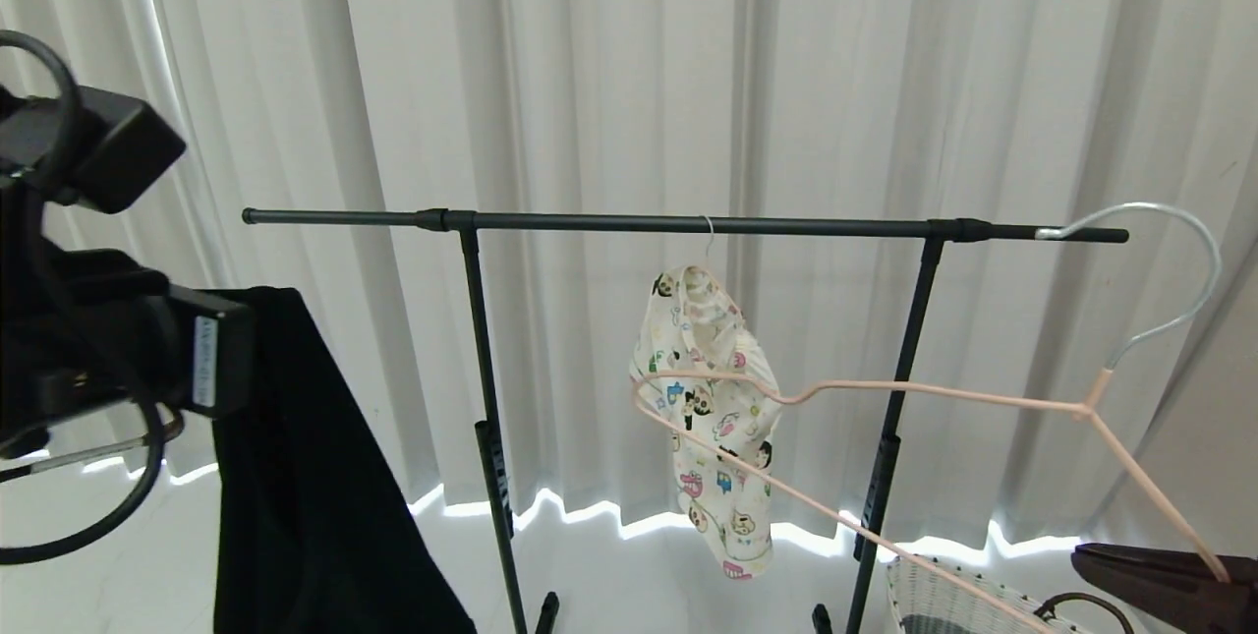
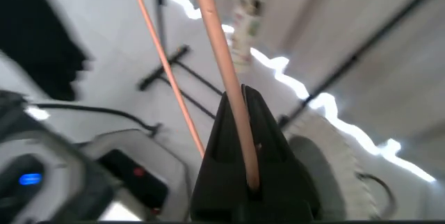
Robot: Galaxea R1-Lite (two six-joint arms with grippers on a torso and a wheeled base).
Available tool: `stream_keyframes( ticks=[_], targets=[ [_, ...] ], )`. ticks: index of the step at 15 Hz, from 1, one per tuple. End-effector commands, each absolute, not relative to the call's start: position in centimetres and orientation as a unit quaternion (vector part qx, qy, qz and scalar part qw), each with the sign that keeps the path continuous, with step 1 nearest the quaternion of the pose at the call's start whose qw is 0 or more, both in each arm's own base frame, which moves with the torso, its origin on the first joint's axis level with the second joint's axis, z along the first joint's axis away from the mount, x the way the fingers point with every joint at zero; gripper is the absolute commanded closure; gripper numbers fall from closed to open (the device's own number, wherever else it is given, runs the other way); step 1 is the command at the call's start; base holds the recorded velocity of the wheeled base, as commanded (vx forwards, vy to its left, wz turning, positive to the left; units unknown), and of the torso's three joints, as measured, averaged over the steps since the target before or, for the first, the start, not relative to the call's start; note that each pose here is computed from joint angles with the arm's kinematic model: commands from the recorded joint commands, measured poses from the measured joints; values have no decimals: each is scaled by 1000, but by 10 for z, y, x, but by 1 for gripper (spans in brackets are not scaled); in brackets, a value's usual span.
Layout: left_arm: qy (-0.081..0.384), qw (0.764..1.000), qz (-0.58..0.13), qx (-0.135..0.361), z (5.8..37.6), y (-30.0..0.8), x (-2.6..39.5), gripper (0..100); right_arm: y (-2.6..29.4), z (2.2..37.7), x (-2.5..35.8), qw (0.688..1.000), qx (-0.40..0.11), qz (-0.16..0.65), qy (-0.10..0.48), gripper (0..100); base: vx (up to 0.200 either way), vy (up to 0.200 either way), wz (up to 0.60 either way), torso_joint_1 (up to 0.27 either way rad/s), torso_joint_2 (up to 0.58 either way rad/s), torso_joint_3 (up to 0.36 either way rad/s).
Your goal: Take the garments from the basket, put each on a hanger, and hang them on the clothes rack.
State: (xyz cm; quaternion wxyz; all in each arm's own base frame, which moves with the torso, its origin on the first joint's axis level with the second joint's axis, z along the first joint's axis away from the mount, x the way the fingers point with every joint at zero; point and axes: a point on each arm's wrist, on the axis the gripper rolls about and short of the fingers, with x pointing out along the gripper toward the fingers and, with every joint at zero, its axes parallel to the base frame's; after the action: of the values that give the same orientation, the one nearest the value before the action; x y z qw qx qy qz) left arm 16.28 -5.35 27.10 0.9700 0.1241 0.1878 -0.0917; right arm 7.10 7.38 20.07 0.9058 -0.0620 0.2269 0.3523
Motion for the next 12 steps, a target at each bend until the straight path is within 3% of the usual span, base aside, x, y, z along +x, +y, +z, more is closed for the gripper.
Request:
stream_keyframes(
  ticks=[1,6,12],
  targets=[
    [231,963,-89,102,259,-85,200,100,108,214,73,874,-43,416,249,100,0,0,0,0,0,0],
    [240,959,-122,88,256,-111,206,100,159,210,84,854,-24,455,250,100,0,0,0,0,0,0],
    [232,962,-115,87,261,-113,206,100,165,205,88,855,-26,450,258,100,0,0,0,0,0,0]
  ],
)
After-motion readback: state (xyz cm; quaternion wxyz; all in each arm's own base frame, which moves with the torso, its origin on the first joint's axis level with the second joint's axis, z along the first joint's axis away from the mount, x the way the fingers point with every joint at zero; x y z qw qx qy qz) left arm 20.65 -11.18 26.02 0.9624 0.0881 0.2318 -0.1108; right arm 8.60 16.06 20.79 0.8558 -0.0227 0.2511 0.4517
